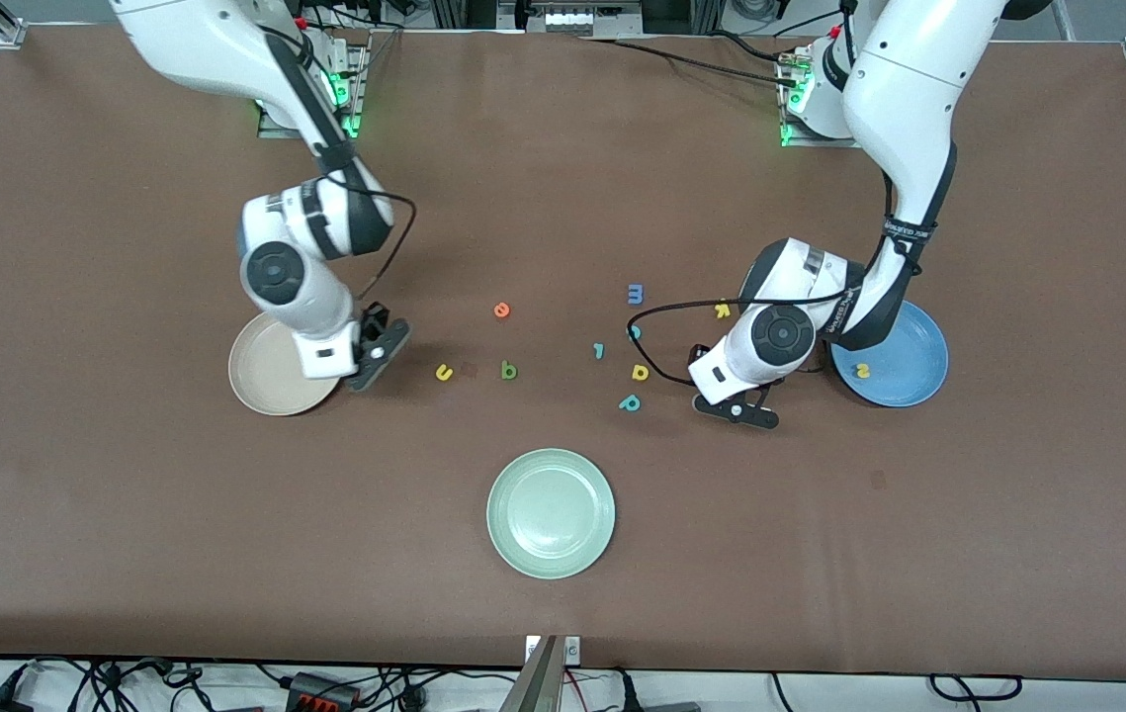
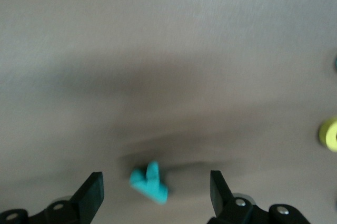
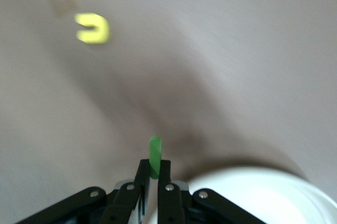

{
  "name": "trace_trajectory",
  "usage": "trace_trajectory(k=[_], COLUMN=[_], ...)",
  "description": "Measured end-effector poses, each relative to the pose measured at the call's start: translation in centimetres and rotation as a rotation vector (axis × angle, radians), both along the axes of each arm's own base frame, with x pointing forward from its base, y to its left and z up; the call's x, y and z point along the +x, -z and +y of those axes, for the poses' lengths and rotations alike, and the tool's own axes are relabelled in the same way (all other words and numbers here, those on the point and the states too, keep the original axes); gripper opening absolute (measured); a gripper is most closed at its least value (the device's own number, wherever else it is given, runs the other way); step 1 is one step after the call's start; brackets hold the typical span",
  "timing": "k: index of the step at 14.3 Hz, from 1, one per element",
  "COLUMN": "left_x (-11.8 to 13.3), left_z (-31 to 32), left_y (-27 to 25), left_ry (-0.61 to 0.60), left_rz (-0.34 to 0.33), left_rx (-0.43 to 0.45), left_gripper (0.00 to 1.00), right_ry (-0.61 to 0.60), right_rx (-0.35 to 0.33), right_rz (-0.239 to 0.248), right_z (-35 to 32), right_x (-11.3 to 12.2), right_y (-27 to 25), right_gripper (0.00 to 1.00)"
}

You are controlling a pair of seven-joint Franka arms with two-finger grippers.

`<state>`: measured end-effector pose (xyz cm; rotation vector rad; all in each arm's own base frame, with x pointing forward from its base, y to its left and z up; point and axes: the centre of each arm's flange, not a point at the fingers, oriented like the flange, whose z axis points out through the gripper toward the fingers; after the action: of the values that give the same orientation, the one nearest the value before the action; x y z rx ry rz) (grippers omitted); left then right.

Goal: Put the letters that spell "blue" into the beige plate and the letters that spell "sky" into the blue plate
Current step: 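Release the 2 with the left gripper while the right gripper drops the stick, then grasp the y with the left gripper while the right gripper grasps the u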

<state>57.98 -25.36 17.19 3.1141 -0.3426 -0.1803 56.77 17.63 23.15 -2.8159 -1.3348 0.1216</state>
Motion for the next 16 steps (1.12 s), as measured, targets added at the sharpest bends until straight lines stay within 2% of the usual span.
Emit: trace_trajectory(k=[2,5,8,10,11,13,16], left_x=[-0.9,-1.2,-1.2,-1.2,-1.2,-1.2,-1.1], left_z=[0.4,0.5,0.5,0.5,0.5,0.5,0.6], left_y=[1.3,1.0,0.9,0.8,0.8,0.3,-1.1], left_ry=[-0.007,-0.011,-0.012,-0.014,-0.015,-0.015,-0.015], left_rz=[-0.059,-0.077,-0.078,-0.078,-0.077,-0.074,-0.067], left_rx=[-0.026,-0.033,-0.033,-0.033,-0.032,-0.030,-0.024], left_gripper=[0.85,0.56,0.23,0.21,0.21,0.11,0.10], right_ry=[0.063,0.129,0.191,0.223,0.233,0.275,0.369], right_rx=[-0.004,-0.024,-0.046,-0.052,-0.052,-0.050,-0.050], right_rz=[0.032,0.101,0.172,0.199,0.196,0.158,0.092], right_z=[-3.7,-7.2,-10.8,-12.7,-13.1,-11.9,-5.9], right_x=[1.2,1.0,0.3,0.2,0.4,1.7,3.6], right_y=[-1.3,-0.6,3.0,4.8,4.9,3.2,-0.9], right_gripper=[0.10,0.10,0.10,0.14,0.19,0.39,0.68])
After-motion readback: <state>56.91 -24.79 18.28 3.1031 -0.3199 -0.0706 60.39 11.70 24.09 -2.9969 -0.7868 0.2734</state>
